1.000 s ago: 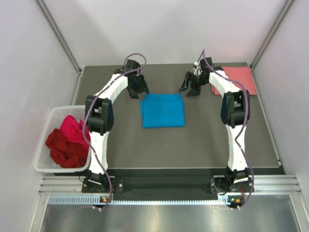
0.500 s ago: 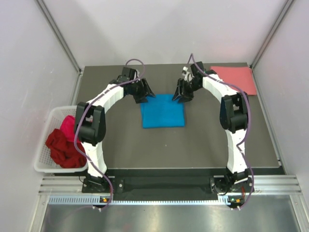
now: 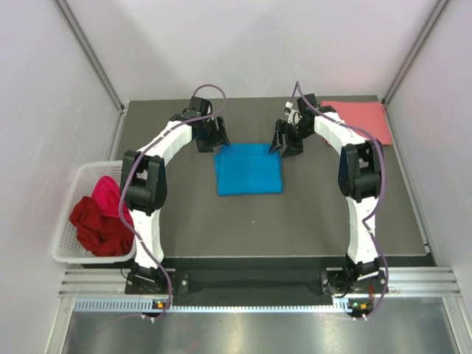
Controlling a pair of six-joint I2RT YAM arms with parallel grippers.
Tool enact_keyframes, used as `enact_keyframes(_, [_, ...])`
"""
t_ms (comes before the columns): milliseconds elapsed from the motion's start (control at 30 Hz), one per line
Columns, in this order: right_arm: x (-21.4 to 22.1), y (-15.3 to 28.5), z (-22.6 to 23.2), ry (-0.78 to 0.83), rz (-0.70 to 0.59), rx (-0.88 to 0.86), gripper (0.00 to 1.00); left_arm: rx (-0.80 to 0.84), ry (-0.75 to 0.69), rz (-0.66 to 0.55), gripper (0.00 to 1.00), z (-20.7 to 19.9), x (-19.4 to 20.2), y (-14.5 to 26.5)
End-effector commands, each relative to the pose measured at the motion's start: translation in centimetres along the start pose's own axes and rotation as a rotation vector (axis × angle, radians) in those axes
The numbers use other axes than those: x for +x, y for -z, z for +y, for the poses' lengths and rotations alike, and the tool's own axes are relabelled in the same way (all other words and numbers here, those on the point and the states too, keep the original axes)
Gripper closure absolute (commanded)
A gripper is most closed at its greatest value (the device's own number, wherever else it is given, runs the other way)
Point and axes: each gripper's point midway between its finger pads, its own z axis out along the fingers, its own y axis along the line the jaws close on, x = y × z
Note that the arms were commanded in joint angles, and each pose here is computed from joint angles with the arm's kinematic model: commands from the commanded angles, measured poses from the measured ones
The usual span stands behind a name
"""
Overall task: Fold and stack the t-shirts
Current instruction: Fold the tshirt
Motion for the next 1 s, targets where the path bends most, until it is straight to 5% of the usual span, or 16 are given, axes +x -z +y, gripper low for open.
enact_keyframes(0, [-0.7,2.3,0.9,0.055,-0.044,0.003,0.35,-0.045,-0.025,0.033,0.26,1.2,0.4,-1.0])
enact_keyframes(467, [-0.7,2.2,0.4,0.035,-0.048,0.011,0.34,0.154,0.017,0.1,0.27,-0.6,2.2,-4.8])
enact_keyframes(567, [-0.9,2.2,0.4,0.03,-0.049,0.008,0.34,0.195,0.053,0.091,0.35,-0.5,1.8,-4.9])
enact_keyframes(767, [-1.1,2.2,0.0,0.036,-0.054,0.029,0.37,0.16,0.068,0.079,0.83,1.4,1.4,-4.5])
enact_keyframes(967, [-2.0,3.0,2.2,0.056,-0.095,-0.024,0.42,0.134,0.067,0.103,0.82,2.0,1.9,-4.1])
